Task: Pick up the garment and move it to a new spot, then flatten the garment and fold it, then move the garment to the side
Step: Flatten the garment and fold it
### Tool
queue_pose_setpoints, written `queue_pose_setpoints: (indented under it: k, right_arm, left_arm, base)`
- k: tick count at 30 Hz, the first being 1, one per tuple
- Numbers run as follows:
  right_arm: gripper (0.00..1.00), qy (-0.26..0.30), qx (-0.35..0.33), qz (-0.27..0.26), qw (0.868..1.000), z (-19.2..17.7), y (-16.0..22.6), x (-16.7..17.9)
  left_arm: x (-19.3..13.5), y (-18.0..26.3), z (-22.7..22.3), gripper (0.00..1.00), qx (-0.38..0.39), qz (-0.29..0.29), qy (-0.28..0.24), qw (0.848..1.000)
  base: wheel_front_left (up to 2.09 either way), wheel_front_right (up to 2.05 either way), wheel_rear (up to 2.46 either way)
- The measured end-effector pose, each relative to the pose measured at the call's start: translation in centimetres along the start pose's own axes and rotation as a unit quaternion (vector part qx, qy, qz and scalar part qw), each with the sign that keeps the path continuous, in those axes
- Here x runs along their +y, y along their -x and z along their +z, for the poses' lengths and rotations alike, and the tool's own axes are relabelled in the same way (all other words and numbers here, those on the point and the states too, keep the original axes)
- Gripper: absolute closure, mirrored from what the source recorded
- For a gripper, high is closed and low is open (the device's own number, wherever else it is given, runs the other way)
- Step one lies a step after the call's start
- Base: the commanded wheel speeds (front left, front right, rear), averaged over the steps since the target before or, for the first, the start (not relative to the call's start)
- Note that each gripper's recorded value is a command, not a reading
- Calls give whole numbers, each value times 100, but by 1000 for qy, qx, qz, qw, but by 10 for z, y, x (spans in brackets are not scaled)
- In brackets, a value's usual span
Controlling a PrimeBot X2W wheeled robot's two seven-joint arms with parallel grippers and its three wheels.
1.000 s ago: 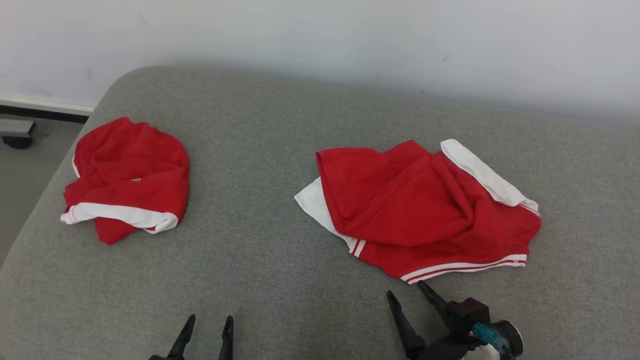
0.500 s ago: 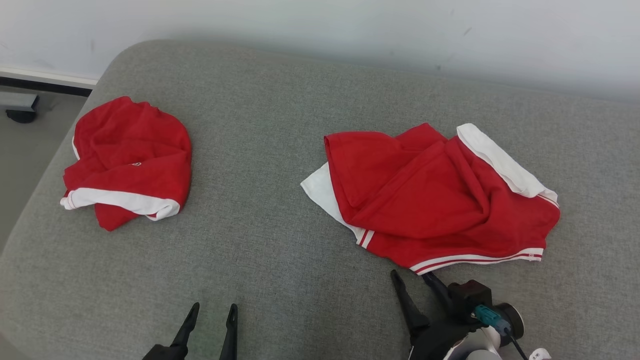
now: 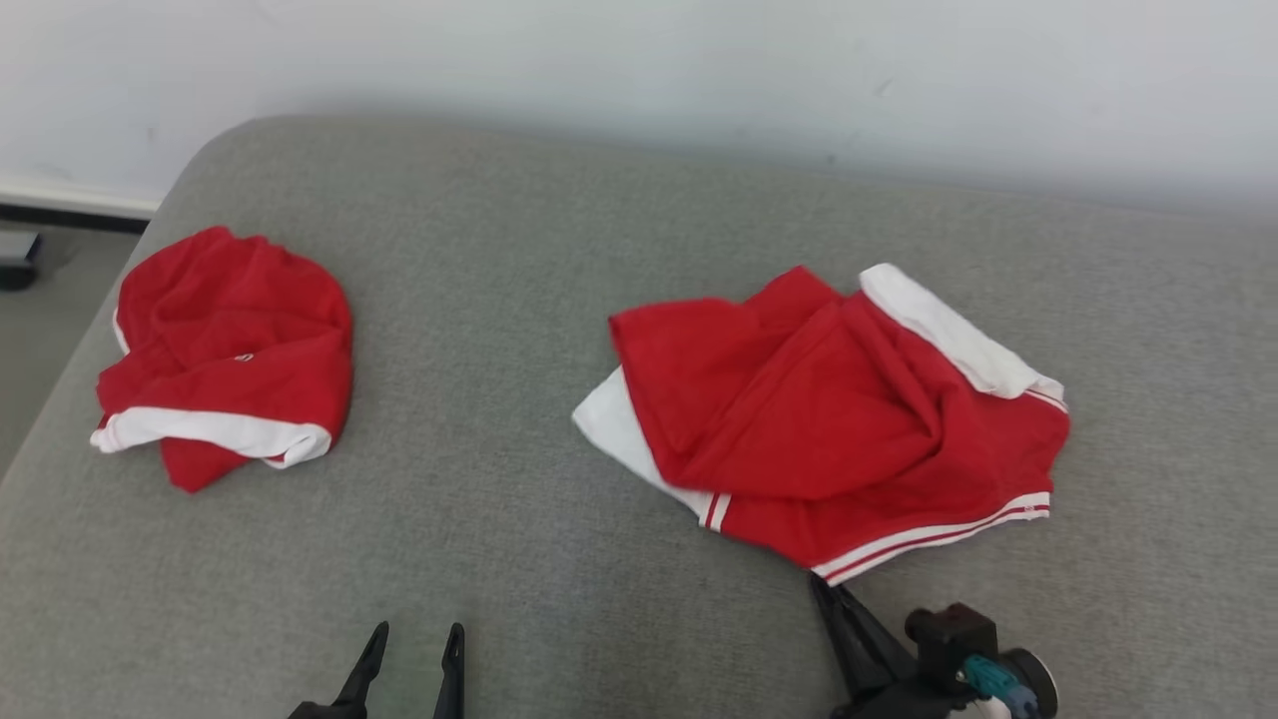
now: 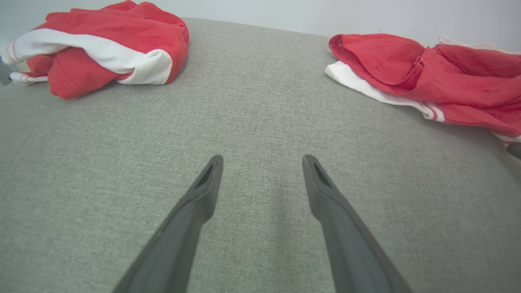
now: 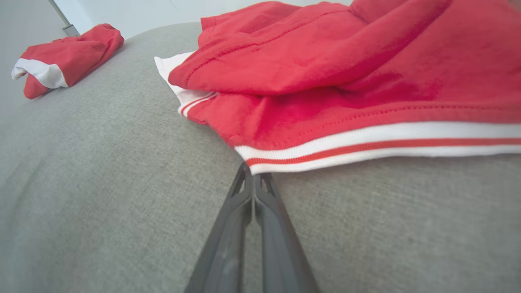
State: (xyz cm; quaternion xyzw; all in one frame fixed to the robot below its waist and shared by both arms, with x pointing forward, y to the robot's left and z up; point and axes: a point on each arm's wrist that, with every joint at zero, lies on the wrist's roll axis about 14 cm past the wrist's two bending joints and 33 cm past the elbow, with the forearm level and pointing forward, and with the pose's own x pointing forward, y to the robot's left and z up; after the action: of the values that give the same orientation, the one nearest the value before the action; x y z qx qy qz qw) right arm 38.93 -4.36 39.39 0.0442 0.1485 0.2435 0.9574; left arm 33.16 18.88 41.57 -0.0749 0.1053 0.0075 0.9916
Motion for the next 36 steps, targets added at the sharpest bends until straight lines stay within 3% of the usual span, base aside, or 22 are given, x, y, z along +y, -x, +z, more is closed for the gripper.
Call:
queue_pose_setpoints:
  k: [11, 17, 18, 20, 21, 28, 36]
  right_arm:
    - [100, 5, 2, -71, 997, -8, 52, -41]
    - [100, 24, -2, -137, 990, -6, 87, -83]
    - [88, 25, -5, -149, 989, -5, 93, -90]
    - [17, 23, -13, -171, 985, -1, 102, -102]
    - [0, 24, -16, -182, 983, 1, 107, -108]
    - [0, 26, -46, -234, 971, 17, 124, -131]
    - [0, 26, -78, -223, 971, 34, 113, -117]
  left_arm:
    - [-32, -7, 3, 0, -5, -55, -4, 998]
    - [-56, -9, 1, 0, -2, -93, -7, 996]
    - [-59, -10, 2, 0, -3, -99, -8, 995]
    - [-66, -12, 3, 0, -5, -109, -10, 994]
    - [-69, -12, 4, 0, -5, -114, -11, 993]
    - [-80, -15, 5, 0, -6, -132, -13, 991]
    - [-107, -18, 13, 0, -18, -173, -18, 985]
  base:
    - [0, 0, 0]
    - [0, 0, 0]
    - [0, 0, 0]
    - [0, 0, 0]
    - [0, 0, 0]
    - [0, 0, 0]
    - [0, 0, 0]
